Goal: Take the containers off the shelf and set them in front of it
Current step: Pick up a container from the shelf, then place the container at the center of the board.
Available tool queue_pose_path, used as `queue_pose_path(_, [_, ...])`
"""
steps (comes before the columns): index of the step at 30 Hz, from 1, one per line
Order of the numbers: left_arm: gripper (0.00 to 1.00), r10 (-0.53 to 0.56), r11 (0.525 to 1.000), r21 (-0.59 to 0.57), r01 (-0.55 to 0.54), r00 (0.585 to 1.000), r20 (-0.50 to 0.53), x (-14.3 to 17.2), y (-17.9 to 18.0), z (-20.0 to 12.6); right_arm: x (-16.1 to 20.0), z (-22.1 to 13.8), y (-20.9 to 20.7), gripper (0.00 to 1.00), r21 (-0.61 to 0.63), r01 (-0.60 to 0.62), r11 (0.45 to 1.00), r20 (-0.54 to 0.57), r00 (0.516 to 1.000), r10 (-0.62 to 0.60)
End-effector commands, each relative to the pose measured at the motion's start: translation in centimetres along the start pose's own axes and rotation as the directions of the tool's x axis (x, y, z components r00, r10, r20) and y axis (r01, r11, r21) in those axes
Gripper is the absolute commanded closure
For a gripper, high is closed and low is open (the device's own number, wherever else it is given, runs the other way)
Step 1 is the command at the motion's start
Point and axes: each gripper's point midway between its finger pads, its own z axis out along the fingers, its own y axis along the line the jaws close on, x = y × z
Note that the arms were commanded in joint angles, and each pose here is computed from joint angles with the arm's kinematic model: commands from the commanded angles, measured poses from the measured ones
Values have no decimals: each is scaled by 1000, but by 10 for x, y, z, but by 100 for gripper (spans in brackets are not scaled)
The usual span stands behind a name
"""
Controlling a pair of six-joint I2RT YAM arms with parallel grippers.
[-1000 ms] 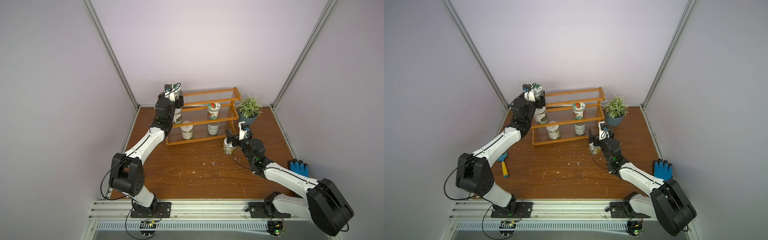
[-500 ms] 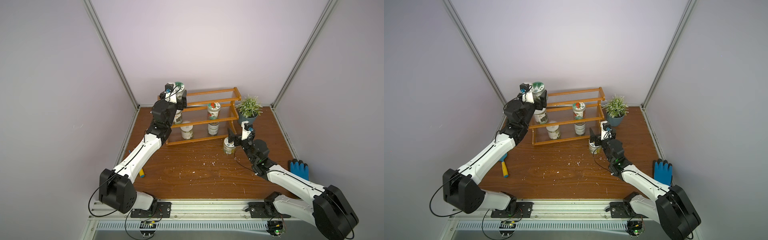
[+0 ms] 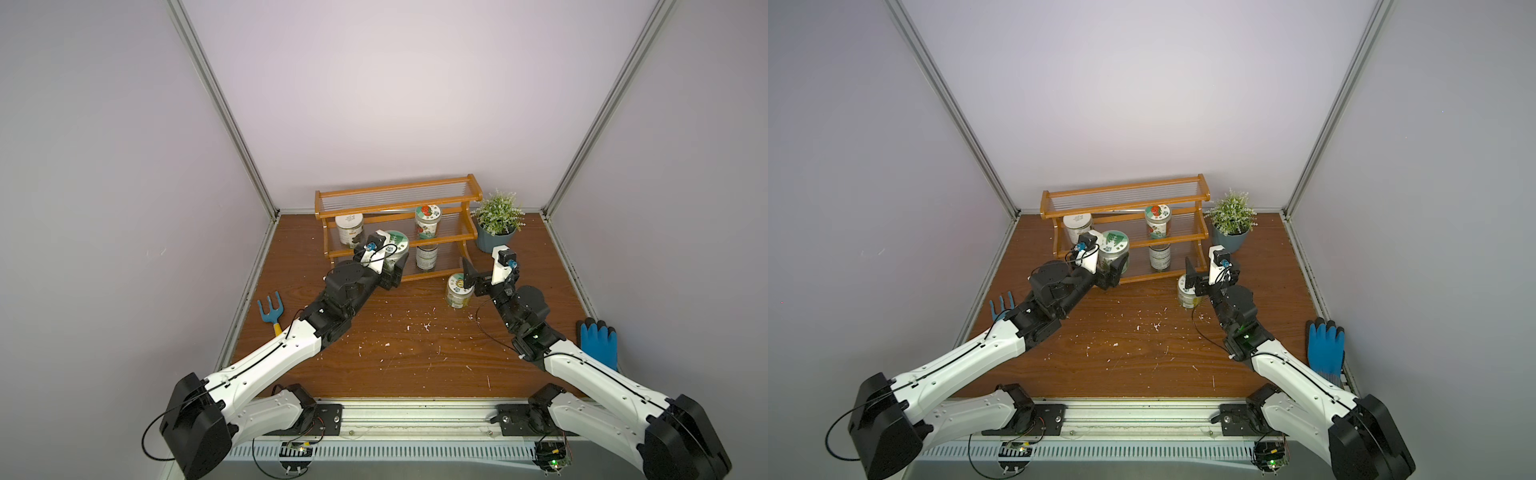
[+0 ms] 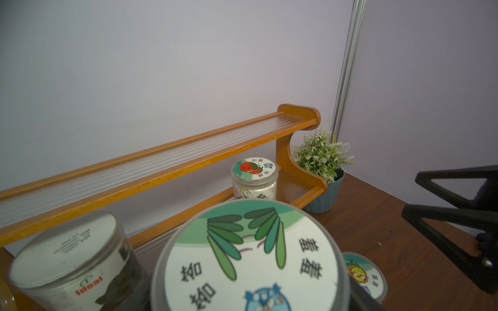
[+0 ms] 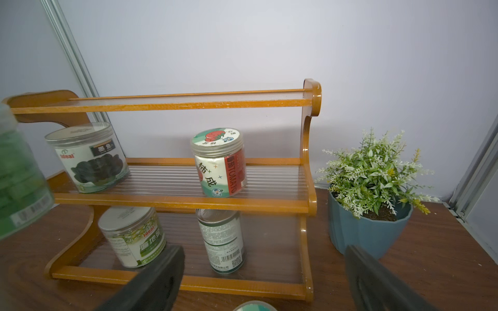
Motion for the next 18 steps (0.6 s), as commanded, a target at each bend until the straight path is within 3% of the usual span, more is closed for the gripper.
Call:
queue_pose_path(1, [33,-47,999,30,45,998,37,0,-10,-9,-9,-7,-6,1,26,-5,1000,32,999,4])
queue_pose_path(10, [32,-79,991,105,87,994,-78,82,-39,-12,-6,-18,-13,1,52,-7,999,36,999,5])
queue_pose_path(18, [33,-70,988,127,86,989,-127,115,-51,8,-3,-19,-17,1,68,-5,998,40,999,3])
